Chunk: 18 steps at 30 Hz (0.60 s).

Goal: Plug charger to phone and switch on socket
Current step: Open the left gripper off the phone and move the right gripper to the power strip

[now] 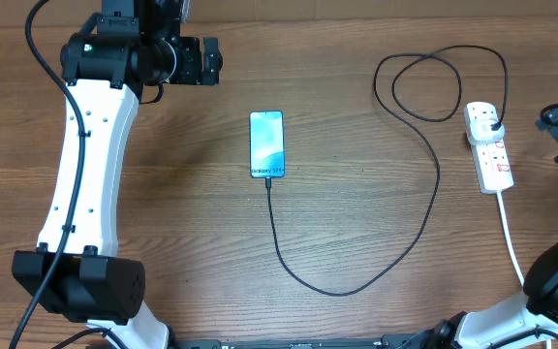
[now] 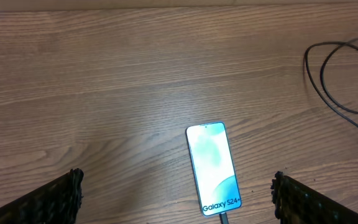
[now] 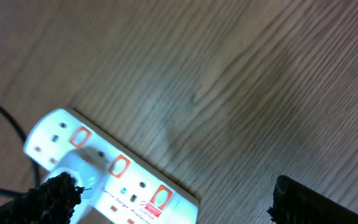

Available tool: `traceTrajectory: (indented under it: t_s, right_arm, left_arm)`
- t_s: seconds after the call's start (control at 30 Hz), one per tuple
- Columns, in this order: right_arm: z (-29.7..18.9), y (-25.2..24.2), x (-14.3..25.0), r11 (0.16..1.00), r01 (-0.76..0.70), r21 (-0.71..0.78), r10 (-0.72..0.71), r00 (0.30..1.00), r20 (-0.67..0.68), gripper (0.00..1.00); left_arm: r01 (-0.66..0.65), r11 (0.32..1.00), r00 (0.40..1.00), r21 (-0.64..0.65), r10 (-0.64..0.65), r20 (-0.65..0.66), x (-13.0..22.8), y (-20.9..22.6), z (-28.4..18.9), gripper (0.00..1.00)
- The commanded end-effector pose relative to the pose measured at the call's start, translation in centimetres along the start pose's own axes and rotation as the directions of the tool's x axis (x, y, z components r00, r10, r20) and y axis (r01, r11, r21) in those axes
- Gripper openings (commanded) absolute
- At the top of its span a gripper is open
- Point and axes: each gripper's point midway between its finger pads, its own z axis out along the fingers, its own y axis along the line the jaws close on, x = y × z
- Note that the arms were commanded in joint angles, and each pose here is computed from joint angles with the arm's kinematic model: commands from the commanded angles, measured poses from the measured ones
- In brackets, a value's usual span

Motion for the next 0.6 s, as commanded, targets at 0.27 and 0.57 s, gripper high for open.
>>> traceTrajectory:
  t_s: [0.27,0.57]
  right_arm:
    - [3.6,1.5,3.1,0.993,0.029,-0.118,-0.037,0.997,-0.065,1.00]
    - [7.4,0.0,5.6,0.999,-0.001,-0.038,-0.005,0.985,-0.171,1.00]
  left_arm:
    - [-0.017,1.000,1.000,-0.008,0.017,-0.001,0.0,0.1,0.0,1.00]
    - [-0.017,1.000,1.000,-0.008,0.017,-0.001,0.0,0.1,0.0,1.00]
